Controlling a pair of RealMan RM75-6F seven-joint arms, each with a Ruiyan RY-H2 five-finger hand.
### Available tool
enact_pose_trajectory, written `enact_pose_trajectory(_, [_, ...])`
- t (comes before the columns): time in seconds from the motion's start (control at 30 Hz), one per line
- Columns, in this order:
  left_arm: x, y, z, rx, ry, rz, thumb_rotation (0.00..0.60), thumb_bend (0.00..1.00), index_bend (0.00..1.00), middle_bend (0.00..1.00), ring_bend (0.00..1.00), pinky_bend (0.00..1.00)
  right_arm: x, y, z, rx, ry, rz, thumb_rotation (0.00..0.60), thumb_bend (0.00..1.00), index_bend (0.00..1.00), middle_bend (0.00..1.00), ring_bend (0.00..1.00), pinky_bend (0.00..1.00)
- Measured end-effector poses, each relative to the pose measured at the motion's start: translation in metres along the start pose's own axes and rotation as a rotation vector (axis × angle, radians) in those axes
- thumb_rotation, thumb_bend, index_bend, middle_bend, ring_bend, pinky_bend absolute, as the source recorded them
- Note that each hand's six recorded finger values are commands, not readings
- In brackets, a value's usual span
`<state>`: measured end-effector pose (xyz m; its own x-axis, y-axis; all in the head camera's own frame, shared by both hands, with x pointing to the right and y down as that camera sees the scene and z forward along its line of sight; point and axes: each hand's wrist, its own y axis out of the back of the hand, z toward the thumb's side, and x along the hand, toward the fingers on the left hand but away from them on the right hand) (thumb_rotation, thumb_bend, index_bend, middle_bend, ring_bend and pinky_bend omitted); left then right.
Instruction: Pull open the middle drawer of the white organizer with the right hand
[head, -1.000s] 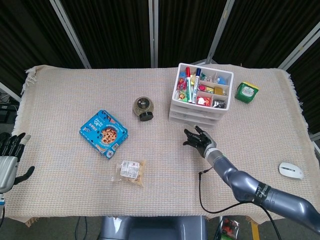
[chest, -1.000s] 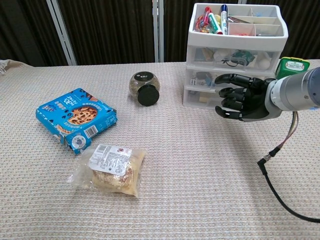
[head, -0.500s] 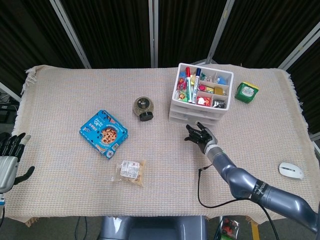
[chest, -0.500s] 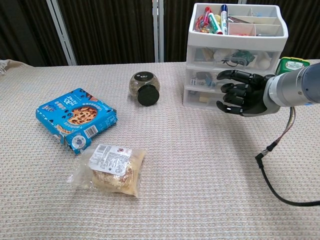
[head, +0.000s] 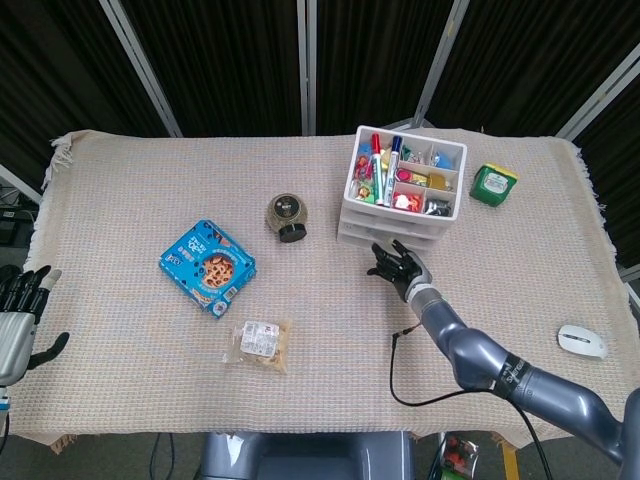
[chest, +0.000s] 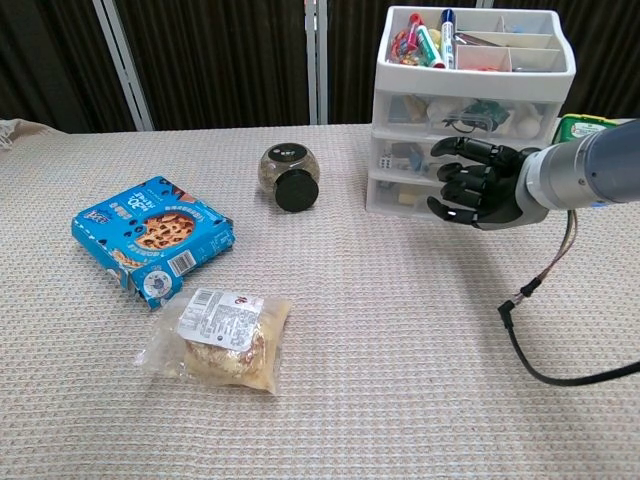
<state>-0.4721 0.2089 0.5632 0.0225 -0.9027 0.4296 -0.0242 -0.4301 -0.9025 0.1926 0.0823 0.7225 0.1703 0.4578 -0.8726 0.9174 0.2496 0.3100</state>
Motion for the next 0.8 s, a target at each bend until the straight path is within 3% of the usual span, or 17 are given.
enact_pose_trajectory(0.5, [-0.0001, 0.0000, -0.0001, 0.003, 0.001, 0.000, 0.600, 0.32, 0.00, 0.00, 0.00, 0.00, -0.0044, -0.0018, -0.0020, -0.022, -0.015, -0.009, 0.600, 0.37, 0.35, 0.84, 0.86, 0.59])
enact_pose_trajectory(0.8, [-0.0002, -0.0001, -0.0001, 0.004, 0.000, 0.001, 0.600, 0.32, 0.00, 0.00, 0.00, 0.00, 0.0037, -0.0069, -0.0045, -0.045, -0.028, 0.022, 0.600, 0.38, 0.35, 0.84, 0.86, 0.59])
